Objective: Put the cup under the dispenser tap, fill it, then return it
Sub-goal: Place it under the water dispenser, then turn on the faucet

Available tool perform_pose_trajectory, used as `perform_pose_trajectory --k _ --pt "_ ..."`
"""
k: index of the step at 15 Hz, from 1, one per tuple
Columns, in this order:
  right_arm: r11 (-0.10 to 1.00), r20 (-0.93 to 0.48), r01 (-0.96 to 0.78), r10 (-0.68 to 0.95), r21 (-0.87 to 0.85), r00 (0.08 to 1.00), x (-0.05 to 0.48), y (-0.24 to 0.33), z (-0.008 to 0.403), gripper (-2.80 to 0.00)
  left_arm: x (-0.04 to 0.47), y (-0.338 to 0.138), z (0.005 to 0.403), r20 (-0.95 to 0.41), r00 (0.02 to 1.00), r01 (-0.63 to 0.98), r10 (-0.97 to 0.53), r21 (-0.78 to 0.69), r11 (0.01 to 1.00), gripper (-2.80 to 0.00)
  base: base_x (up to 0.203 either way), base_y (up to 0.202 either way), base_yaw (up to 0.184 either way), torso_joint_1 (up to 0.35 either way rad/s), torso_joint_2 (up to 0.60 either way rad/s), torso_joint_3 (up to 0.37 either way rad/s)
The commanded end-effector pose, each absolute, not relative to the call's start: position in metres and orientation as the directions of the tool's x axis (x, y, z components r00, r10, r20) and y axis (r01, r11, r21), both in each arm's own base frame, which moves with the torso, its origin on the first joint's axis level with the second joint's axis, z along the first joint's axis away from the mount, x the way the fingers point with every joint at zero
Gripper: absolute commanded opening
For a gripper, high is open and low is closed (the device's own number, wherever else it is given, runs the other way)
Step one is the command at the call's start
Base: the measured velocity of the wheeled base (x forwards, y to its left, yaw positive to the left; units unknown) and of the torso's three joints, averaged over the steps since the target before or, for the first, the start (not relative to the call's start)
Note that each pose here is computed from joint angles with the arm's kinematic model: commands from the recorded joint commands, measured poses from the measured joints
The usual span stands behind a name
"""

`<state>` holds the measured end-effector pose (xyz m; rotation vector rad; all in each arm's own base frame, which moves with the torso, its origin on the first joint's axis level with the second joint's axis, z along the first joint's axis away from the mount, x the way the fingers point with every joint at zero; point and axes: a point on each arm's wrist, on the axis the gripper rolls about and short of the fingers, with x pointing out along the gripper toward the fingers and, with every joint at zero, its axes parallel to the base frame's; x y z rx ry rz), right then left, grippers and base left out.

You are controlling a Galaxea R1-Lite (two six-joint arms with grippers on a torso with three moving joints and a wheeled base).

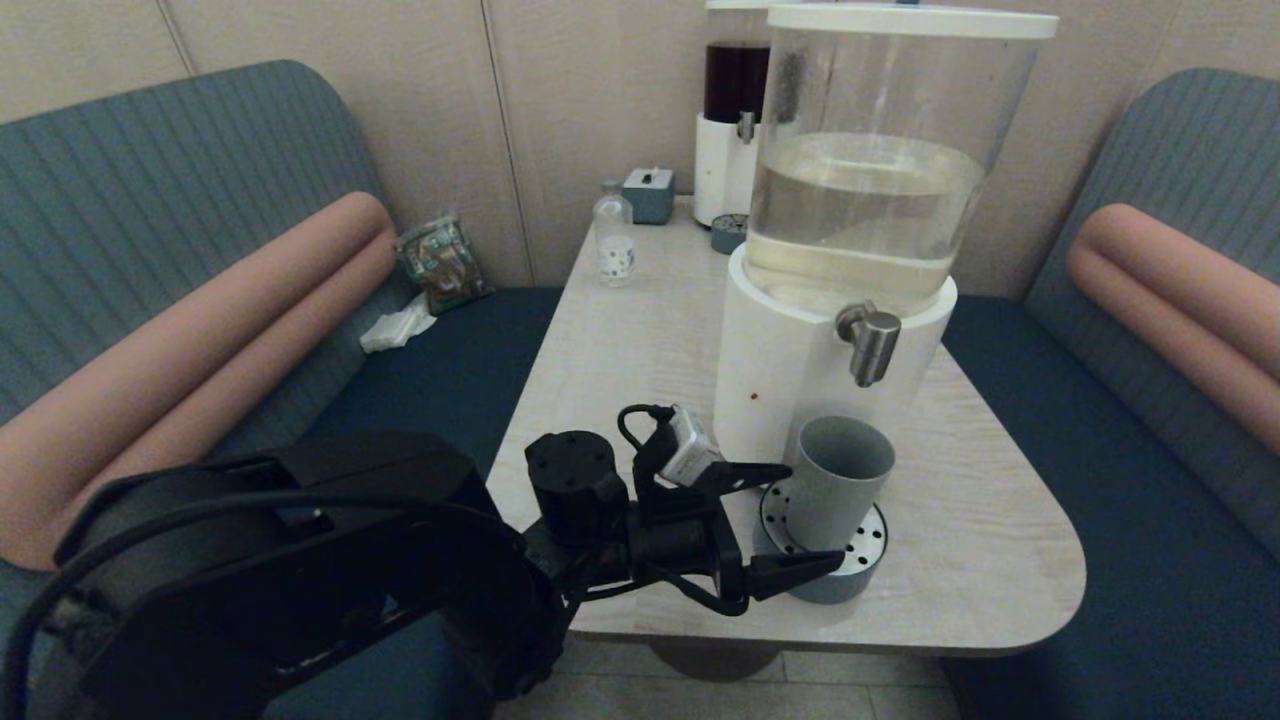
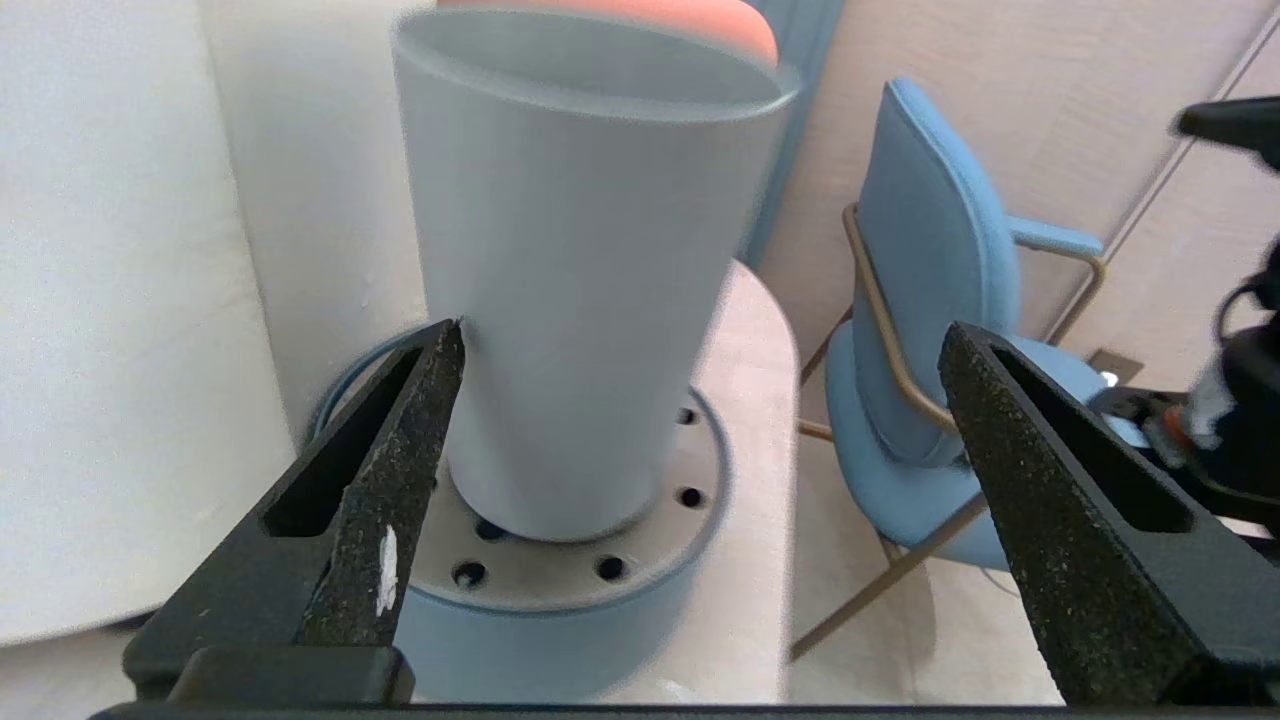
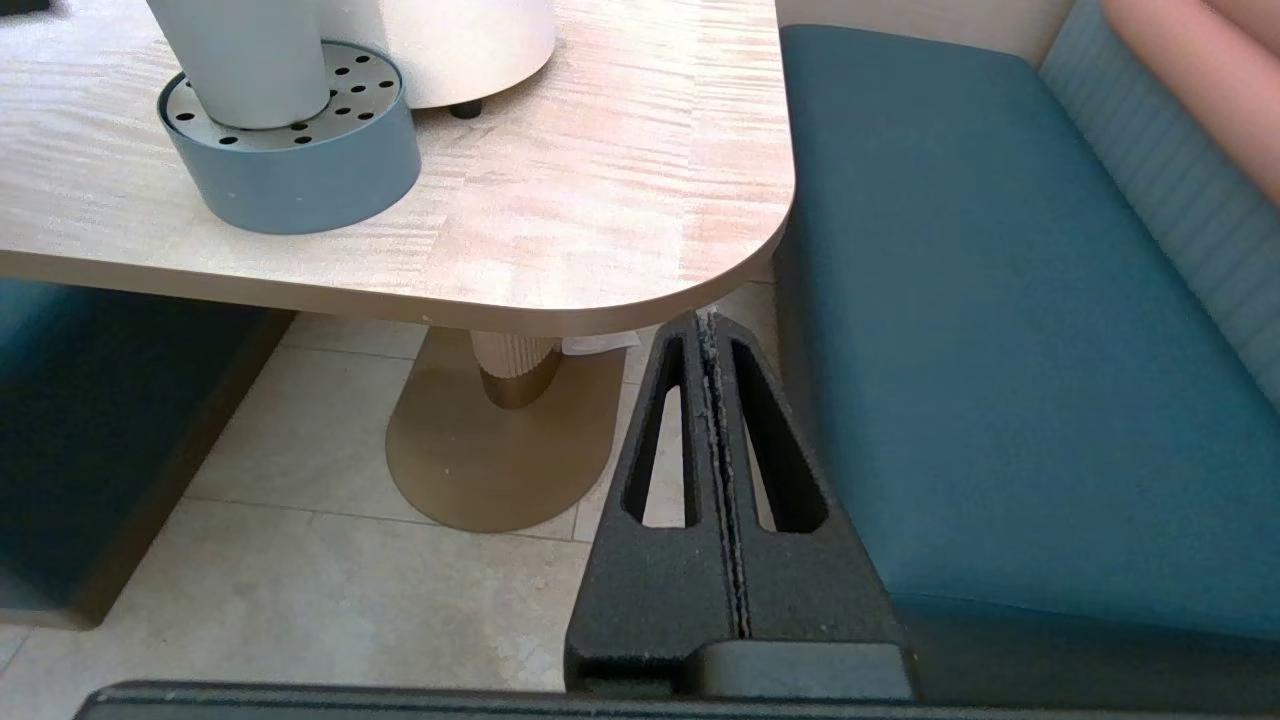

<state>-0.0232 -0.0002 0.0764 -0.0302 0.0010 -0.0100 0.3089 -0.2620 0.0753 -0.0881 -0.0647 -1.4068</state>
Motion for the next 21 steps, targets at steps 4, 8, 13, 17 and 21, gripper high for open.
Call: perform_pose_trajectory --k 4,8,13,17,21 --pt "1.000 0.002 0.010 -0.010 -0.029 1.000 -0.023 0.000 0.076 -2.80 0.279 -0.235 0.107 0.103 0.170 0.985 -0.980 -0.019 0.169 0.00 0.000 0.000 0.000 0.000 0.00 0.000" --pt "1.000 0.002 0.009 -0.009 -0.026 1.000 -0.023 0.000 0.076 -2.80 0.272 -0.164 0.153 0.164 0.333 0.940 -0.929 0.023 0.341 -2.80 0.000 0.000 0.000 0.000 0.00 0.000" --pt "1.000 0.003 0.012 -0.012 -0.002 1.000 -0.024 0.000 0.076 -2.80 0.211 -0.028 0.248 0.428 0.645 0.650 -0.633 0.128 0.749 -2.80 0.000 0.000 0.000 0.000 0.00 0.000" --pt "1.000 0.005 0.012 -0.012 0.002 1.000 -0.024 0.000 0.076 -2.80 0.107 -0.006 0.273 0.645 0.651 0.474 -0.400 0.065 0.878 -2.80 0.000 0.000 0.000 0.000 0.00 0.000" --pt "1.000 0.003 0.012 -0.012 0.002 1.000 -0.023 0.000 0.076 -2.80 0.016 -0.007 0.257 0.739 0.599 0.418 -0.308 0.039 0.908 -2.80 0.000 0.000 0.000 0.000 0.00 0.000"
